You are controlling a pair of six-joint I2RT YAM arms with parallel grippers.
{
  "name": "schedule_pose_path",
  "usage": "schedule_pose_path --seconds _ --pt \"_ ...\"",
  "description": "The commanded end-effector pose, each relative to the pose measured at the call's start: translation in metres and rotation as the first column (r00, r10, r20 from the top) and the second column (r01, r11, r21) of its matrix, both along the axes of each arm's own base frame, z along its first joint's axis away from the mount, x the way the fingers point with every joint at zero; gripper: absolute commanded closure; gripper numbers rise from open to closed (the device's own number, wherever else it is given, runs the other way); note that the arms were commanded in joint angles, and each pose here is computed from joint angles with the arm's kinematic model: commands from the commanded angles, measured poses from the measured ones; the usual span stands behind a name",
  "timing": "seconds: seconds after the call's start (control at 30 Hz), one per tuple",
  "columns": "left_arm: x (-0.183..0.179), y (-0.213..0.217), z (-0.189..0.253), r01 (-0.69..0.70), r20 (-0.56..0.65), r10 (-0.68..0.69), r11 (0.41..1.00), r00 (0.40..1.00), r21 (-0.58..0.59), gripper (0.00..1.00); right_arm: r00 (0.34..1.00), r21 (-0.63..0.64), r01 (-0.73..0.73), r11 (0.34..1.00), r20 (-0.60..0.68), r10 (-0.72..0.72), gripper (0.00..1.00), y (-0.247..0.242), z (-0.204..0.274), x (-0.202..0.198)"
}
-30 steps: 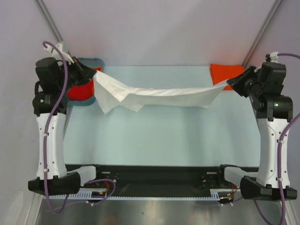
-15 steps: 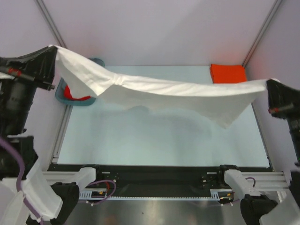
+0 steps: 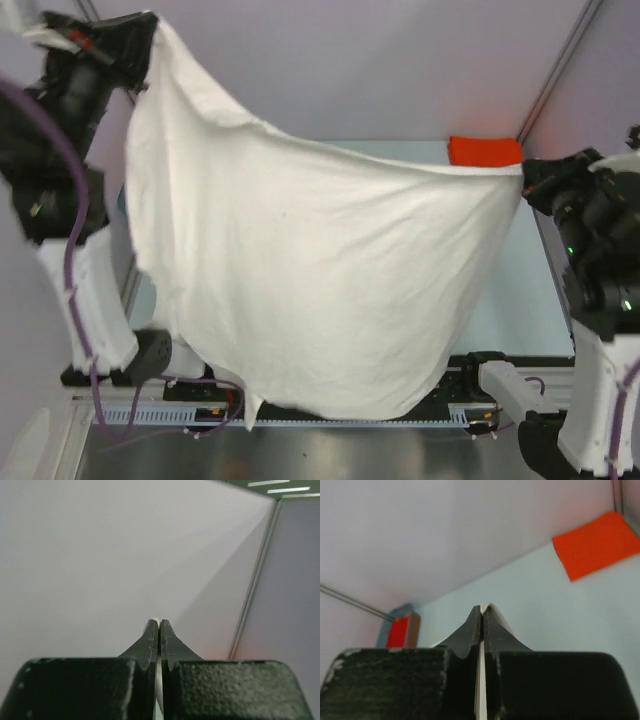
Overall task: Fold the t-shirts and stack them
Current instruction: Flatten the tshirt out
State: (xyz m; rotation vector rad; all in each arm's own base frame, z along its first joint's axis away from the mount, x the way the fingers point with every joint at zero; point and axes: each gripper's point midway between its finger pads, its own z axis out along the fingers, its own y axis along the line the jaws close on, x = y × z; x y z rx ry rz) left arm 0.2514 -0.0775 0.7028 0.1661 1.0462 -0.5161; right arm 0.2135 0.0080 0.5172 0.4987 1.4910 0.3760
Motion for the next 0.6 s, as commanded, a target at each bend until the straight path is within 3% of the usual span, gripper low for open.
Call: schedule_pose_path --seconds 0.0,0.17,0.2,0.3,0.33,0.43,0.57 --pt "0.182 -0.007 -0.121 0.049 -0.359 -0.059 0.998 0.931 -0.039 1.0 0.987 -0.007 0.083 0.997 -0.14 -0.083 1.0 -0.013 -0.058 0.077" --pt "0.306 -0.011 -0.254 0.076 -0.552 -0.085 0.996 0.829 -0.04 1.0 0.94 0.014 0.144 0.99 -0.313 -0.132 1.0 -0.033 -0.159 0.154" --pt "0.337 -0.015 -0.304 0.104 -0.611 -0.115 0.993 0.783 -0.054 1.0 0.936 0.014 0.155 0.988 -0.322 -0.142 1.0 -0.036 -0.17 0.166" --pt "0.382 -0.036 -0.355 0.135 -0.638 -0.168 0.986 0.752 -0.101 0.99 0.871 -0.014 0.195 0.981 -0.457 -0.18 1.0 -0.052 -0.234 0.204" --pt "0.404 -0.046 -0.398 0.168 -0.673 -0.234 0.972 0.702 -0.164 1.0 0.833 -0.023 0.203 0.979 -0.522 -0.185 1.0 -0.057 -0.266 0.219" --pt "0.44 -0.063 -0.449 0.176 -0.637 -0.267 0.963 0.723 -0.203 0.99 0.792 -0.039 0.209 0.977 -0.579 -0.192 1.0 -0.067 -0.316 0.244" --pt "0.451 -0.078 -0.487 0.181 -0.646 -0.312 0.948 0.697 -0.263 1.0 0.734 -0.045 0.221 0.974 -0.65 -0.196 1.0 -0.079 -0.362 0.267"
